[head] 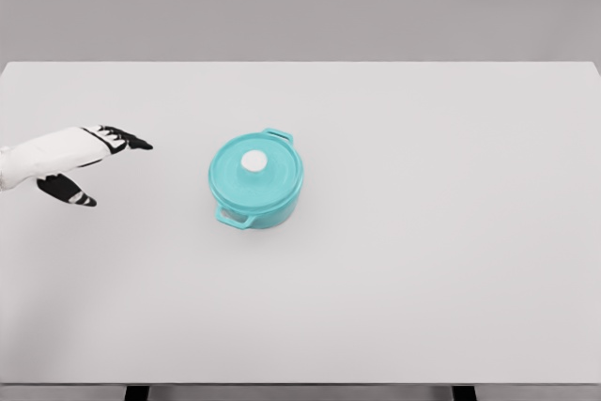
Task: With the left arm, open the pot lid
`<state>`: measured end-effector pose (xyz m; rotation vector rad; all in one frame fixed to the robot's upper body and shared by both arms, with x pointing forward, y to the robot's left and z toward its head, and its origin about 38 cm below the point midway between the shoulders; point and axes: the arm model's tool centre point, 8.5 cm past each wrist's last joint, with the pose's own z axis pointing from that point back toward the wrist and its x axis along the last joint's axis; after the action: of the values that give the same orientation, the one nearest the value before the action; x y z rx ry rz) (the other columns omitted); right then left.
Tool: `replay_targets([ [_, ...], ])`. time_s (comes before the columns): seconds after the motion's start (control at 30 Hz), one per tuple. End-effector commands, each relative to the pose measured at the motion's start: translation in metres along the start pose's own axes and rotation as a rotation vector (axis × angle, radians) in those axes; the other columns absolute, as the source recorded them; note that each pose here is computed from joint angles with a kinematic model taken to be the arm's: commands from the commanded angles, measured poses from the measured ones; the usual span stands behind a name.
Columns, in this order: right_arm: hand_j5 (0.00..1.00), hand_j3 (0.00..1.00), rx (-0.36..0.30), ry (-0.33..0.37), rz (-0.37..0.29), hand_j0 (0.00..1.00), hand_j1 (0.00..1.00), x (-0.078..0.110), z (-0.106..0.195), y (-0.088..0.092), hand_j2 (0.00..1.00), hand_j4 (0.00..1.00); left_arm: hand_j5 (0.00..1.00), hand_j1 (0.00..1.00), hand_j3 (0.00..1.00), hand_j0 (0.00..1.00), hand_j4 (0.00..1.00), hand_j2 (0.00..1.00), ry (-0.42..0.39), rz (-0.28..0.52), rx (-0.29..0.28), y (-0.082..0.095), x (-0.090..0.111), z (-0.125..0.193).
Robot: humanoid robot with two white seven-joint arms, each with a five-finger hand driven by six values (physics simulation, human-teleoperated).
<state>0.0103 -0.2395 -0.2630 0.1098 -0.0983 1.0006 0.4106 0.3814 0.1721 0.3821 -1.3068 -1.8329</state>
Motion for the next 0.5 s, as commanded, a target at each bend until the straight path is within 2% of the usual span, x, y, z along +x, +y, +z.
replay_targets([
  [0.0, 1.0, 1.0, 0.0, 0.002, -0.003, 1.0, 1.0, -0.001, 0.0, 0.0, 1.0, 1.0, 1.0, 1.0, 1.0, 1.0, 1.0, 1.0, -0.01, 0.002, -0.003, -0.001, 0.003, -0.003],
  [0.07, 1.0, 1.0, 0.012, 0.014, -0.003, 1.0, 1.0, -0.007, 0.001, 0.008, 1.0, 1.0, 1.0, 1.0, 1.0, 1.0, 1.0, 1.0, -0.009, 0.002, -0.003, -0.001, 0.003, -0.003],
  [0.17, 1.0, 1.0, 0.01, 0.012, -0.003, 1.0, 1.0, -0.006, 0.0, 0.007, 1.0, 1.0, 1.0, 1.0, 1.0, 1.0, 1.0, 1.0, -0.018, -0.013, 0.004, 0.004, 0.006, -0.003],
  [0.37, 1.0, 1.0, 0.01, 0.012, -0.003, 1.0, 1.0, -0.006, 0.0, 0.007, 1.0, 1.0, 1.0, 1.0, 1.0, 1.0, 1.0, 1.0, -0.092, -0.14, 0.043, 0.039, 0.039, 0.001],
  [0.4, 1.0, 1.0, 0.01, 0.012, -0.003, 1.0, 1.0, -0.006, 0.0, 0.007, 1.0, 1.0, 1.0, 1.0, 1.0, 1.0, 1.0, 1.0, -0.108, -0.146, 0.054, 0.045, 0.043, 0.003],
  [0.43, 1.0, 1.0, 0.01, 0.012, -0.003, 1.0, 1.0, -0.006, 0.0, 0.007, 1.0, 1.0, 1.0, 1.0, 1.0, 1.0, 1.0, 1.0, -0.16, -0.101, 0.092, 0.058, 0.047, 0.005],
  [0.47, 1.0, 1.0, 0.01, 0.012, -0.003, 1.0, 1.0, -0.006, 0.0, 0.007, 1.0, 1.0, 1.0, 1.0, 1.0, 1.0, 1.0, 1.0, -0.175, -0.103, 0.089, 0.063, 0.049, 0.006],
])
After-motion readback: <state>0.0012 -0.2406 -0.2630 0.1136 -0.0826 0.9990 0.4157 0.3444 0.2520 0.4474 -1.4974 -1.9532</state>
